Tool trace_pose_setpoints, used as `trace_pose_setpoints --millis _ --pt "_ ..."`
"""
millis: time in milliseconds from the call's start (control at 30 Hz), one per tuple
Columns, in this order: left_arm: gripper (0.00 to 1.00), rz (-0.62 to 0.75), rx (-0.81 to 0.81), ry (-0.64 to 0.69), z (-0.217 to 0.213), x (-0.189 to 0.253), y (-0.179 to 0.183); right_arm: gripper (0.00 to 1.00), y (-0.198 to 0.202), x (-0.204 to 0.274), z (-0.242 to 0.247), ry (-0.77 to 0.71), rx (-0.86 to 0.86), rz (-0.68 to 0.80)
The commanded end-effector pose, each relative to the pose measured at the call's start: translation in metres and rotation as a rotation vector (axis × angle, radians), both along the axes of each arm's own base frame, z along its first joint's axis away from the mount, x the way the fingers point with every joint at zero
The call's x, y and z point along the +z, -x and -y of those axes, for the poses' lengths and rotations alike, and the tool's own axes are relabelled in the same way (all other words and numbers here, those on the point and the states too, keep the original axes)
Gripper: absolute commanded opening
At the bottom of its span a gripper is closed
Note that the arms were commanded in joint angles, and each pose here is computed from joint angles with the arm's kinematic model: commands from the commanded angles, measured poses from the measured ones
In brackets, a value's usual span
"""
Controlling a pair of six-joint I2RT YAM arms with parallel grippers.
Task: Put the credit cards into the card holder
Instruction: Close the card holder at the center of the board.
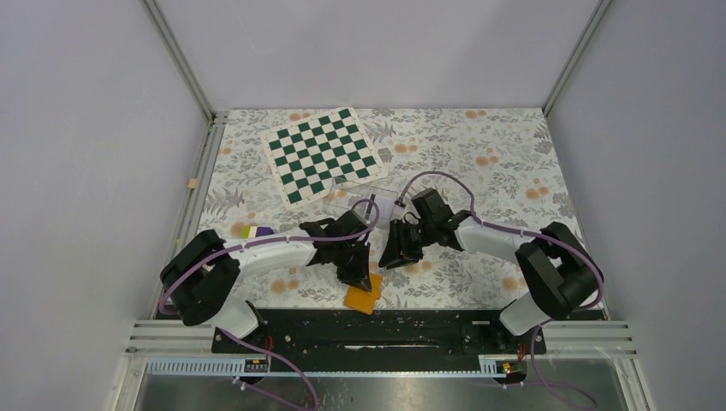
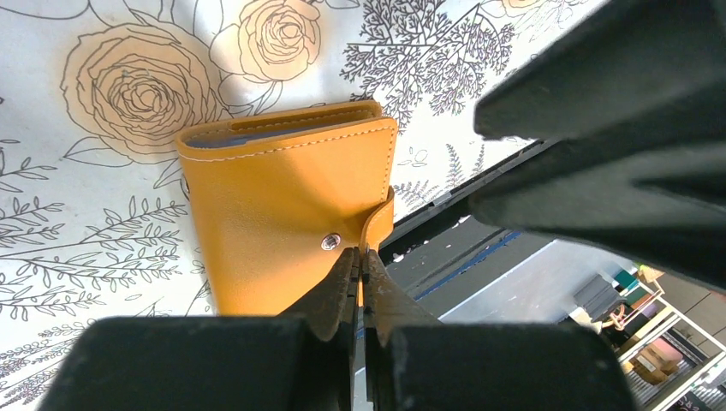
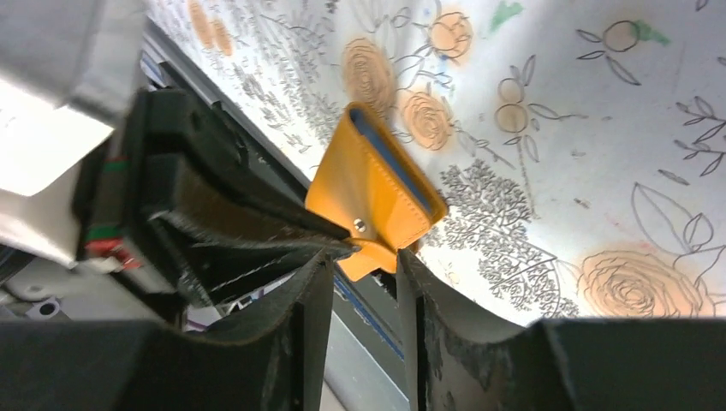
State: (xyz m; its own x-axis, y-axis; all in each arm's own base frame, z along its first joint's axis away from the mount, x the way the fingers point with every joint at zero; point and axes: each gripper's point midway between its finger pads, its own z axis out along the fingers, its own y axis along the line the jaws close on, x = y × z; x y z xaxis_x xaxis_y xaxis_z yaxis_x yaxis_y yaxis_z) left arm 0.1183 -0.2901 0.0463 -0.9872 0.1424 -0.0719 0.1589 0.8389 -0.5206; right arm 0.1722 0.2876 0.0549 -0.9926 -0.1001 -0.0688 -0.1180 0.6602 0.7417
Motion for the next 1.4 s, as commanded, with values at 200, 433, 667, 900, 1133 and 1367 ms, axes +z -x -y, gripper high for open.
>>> trace_pose_setpoints --millis 200,433,667,900,1133,1367 --pt "0.0 0.056 0.013 0.027 0.001 0.01 -0.008 0.13 0.018 0.004 -0.009 -0.014 0.063 -0.022" --pt "0.0 0.075 0.007 -0.016 -0.005 0.007 -0.011 0.1 0.014 -0.001 -0.034 0.005 0.102 -0.04" --pt "0.0 0.101 0.01 -0.044 -0.01 0.008 -0.015 0.08 0.016 -0.031 -0.027 0.112 0.093 -0.081" --pt "0.03 0.128 -0.001 -0.083 -0.016 0.011 -0.019 0.08 0.025 -0.049 -0.016 0.187 0.106 -0.116" --pt "0.07 0.136 0.0 -0.09 -0.017 0.01 -0.02 0.08 0.026 -0.05 -0.011 0.224 0.119 -0.089" --pt "0.02 0.134 -0.01 -0.06 -0.012 0.012 -0.019 0.14 0.015 -0.011 -0.016 0.107 0.097 0.087"
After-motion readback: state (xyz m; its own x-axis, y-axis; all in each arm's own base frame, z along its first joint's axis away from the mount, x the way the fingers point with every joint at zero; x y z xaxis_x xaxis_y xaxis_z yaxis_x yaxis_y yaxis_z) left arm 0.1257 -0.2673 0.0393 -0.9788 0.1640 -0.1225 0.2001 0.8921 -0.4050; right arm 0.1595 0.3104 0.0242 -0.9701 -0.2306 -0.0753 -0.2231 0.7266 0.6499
